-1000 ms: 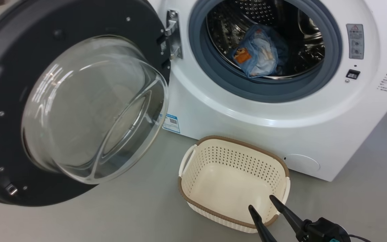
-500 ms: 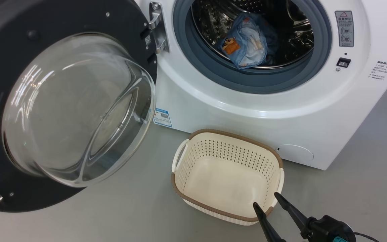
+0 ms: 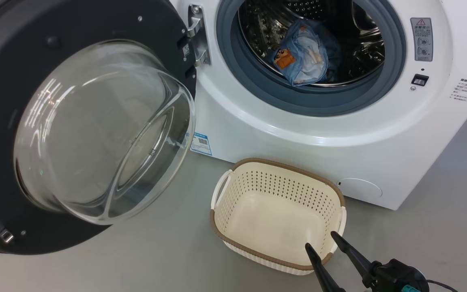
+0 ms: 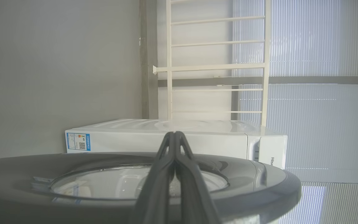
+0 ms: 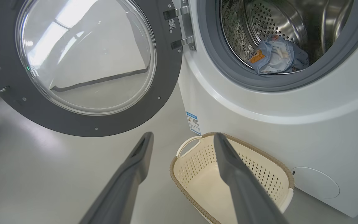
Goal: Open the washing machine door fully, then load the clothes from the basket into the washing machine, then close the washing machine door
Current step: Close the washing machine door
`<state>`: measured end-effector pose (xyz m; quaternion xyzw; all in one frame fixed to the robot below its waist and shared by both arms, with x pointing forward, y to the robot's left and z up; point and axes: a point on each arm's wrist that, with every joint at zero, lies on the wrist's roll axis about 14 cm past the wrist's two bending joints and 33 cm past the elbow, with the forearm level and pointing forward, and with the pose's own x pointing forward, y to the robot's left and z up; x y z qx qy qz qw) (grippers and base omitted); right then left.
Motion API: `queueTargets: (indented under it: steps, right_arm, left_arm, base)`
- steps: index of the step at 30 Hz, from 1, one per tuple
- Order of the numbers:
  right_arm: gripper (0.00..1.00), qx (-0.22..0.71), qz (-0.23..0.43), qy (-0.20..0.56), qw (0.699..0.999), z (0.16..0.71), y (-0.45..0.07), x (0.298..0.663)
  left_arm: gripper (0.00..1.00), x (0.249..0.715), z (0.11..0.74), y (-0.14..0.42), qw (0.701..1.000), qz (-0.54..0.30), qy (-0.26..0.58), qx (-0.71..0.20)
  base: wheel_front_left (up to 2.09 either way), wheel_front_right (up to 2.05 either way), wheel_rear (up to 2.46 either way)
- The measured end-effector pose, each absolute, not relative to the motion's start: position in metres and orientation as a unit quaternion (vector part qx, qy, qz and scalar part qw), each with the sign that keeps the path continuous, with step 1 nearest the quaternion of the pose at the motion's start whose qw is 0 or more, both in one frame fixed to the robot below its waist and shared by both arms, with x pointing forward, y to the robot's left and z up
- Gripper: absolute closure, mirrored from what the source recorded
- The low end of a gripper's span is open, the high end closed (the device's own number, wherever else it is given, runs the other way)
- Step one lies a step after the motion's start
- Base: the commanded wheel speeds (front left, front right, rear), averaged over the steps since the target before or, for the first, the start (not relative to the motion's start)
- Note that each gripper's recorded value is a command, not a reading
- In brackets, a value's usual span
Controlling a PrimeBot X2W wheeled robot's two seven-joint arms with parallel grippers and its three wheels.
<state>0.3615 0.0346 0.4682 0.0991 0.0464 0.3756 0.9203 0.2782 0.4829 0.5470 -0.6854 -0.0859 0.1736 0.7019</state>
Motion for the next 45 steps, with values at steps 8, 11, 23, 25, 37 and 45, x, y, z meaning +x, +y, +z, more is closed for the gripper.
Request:
queueTargets:
  steps: [8,11,23,25,37,45]
  right_arm:
    - [0.0,0.097,0.377,0.041,0.92,0.472,0.036,0.362]
    - [0.0,0.098,0.381,0.04,0.918,0.473,0.039,0.362]
    - [0.0,0.107,0.388,0.037,0.915,0.478,0.049,0.36]
    - [0.0,0.109,0.387,0.036,0.915,0.478,0.05,0.359]
    - [0.0,0.126,0.358,0.032,0.924,0.481,0.038,0.361]
    - [0.0,0.131,0.325,0.03,0.936,0.482,0.019,0.363]
  left_arm:
    - [1.0,0.275,0.55,0.461,0.715,0.115,-0.042,-0.688]
    - [1.0,0.274,0.551,0.454,0.714,0.097,-0.036,-0.693]
    - [1.0,0.273,0.548,0.41,0.709,0.034,0.002,-0.704]
    - [1.0,0.275,0.552,0.397,0.71,0.016,0.008,-0.704]
    - [1.0,0.284,0.576,0.319,0.718,-0.063,0.052,-0.691]
    - [1.0,0.296,0.589,0.263,0.712,-0.126,0.08,-0.686]
  base:
    - [0.0,0.0,0.0]
    - [0.0,0.0,0.0]
    - [0.0,0.0,0.0]
    - [0.0,0.0,0.0]
    - [0.0,0.0,0.0]
    - [0.0,0.0,0.0]
